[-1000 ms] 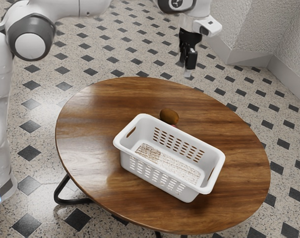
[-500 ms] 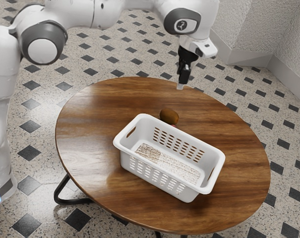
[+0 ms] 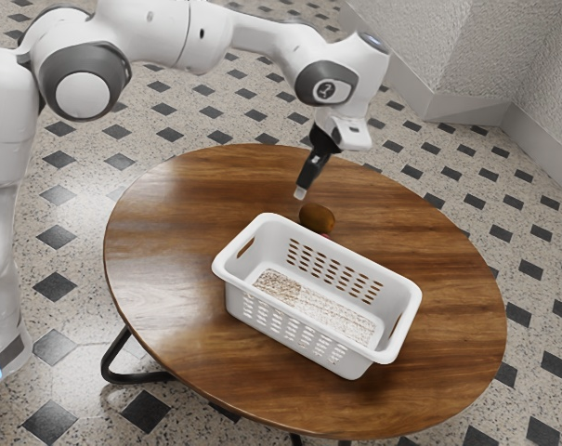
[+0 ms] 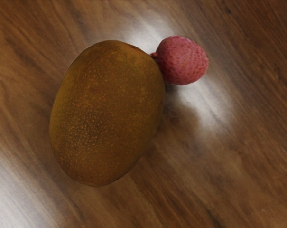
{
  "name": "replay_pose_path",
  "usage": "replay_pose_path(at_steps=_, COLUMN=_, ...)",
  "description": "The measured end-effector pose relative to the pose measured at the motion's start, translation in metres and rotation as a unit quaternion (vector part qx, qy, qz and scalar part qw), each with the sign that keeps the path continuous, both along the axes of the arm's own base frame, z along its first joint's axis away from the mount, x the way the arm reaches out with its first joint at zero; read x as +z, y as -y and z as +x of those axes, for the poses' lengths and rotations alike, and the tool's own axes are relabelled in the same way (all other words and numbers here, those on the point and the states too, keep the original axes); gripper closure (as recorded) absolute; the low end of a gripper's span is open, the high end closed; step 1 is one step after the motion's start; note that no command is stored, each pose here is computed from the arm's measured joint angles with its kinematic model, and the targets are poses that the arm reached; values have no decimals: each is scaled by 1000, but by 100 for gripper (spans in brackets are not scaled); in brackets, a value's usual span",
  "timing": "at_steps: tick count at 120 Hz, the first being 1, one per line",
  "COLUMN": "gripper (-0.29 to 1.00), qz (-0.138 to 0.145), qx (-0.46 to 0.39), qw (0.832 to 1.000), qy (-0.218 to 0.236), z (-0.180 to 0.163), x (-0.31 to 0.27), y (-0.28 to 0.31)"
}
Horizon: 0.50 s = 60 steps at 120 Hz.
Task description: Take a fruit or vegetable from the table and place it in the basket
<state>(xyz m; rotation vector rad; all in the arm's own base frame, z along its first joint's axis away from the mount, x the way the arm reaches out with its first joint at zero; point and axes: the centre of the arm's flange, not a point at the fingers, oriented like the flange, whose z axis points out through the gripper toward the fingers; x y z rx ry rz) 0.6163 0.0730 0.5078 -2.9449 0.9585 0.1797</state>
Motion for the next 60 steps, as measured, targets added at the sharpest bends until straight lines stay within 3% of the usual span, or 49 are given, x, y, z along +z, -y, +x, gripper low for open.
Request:
replay_pose_path(at_steps=21, gripper=0, qz=-21, qx=-34, qw=999, qy=-10, z=-2, x=-17, y=2)
replay_pose_path(at_steps=60, gripper=0, qz=-31, qx=-69, qw=997, qy=-9, z=-16, x=-16, y=-10)
